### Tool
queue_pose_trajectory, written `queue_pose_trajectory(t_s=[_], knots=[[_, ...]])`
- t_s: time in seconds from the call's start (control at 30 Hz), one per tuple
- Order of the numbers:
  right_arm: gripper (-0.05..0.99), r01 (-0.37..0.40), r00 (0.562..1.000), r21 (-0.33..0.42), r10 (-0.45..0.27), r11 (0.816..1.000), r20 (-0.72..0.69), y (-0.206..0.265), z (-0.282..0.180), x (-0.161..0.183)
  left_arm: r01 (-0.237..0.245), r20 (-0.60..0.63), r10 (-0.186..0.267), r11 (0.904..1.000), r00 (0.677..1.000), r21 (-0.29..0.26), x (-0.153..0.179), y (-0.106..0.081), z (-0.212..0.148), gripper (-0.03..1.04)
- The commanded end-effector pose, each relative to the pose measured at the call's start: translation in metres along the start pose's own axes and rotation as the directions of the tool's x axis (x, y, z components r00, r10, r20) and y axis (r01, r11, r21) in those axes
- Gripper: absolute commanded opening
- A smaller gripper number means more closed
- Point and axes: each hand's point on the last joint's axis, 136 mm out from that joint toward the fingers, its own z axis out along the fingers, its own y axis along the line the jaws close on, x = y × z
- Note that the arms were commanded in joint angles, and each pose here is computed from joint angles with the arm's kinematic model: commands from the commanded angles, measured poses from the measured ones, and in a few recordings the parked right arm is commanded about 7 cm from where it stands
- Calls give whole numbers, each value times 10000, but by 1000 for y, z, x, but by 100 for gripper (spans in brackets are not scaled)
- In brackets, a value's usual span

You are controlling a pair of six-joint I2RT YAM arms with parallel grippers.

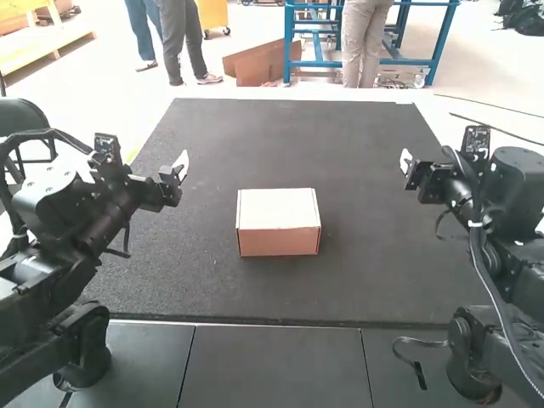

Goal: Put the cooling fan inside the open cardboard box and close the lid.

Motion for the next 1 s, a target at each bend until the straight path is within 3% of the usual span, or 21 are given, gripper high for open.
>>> queue_pose_trajectory(t_s=[0.0, 0.17, 0.47, 0.67, 0.83, 0.97], knots=[[92, 652, 9968, 403, -670, 9971, 445, -8, -9, -1, -85, 680, 94, 9999, 9976, -144, -9, 4, -10, 97], [92, 969, 9920, 406, -998, 9945, 769, -7, -20, 11, -70, 1001, 76, 10000, 9949, -69, -1, 4, -24, 97], [92, 1481, 9822, 469, -1525, 9879, 1097, -6, -39, 24, 2, -96, -6, 9994, 10000, -336, 26, 9, -23, 97], [92, 1459, 9855, 496, -1495, 9881, 803, -9, -38, 31, -72, -1314, 17, 9991, 9913, -416, 56, 11, -25, 97], [92, 1455, 9886, 398, -1469, 9886, 338, -9, -37, 43, -114, -1474, -12, 9964, 9891, -845, 60, 21, -26, 97], [92, 1462, 9890, 287, -1467, 9888, 166, -8, -37, 47, -232, -1530, 1, 9886, 9882, -1490, 61, 37, -28, 97]])
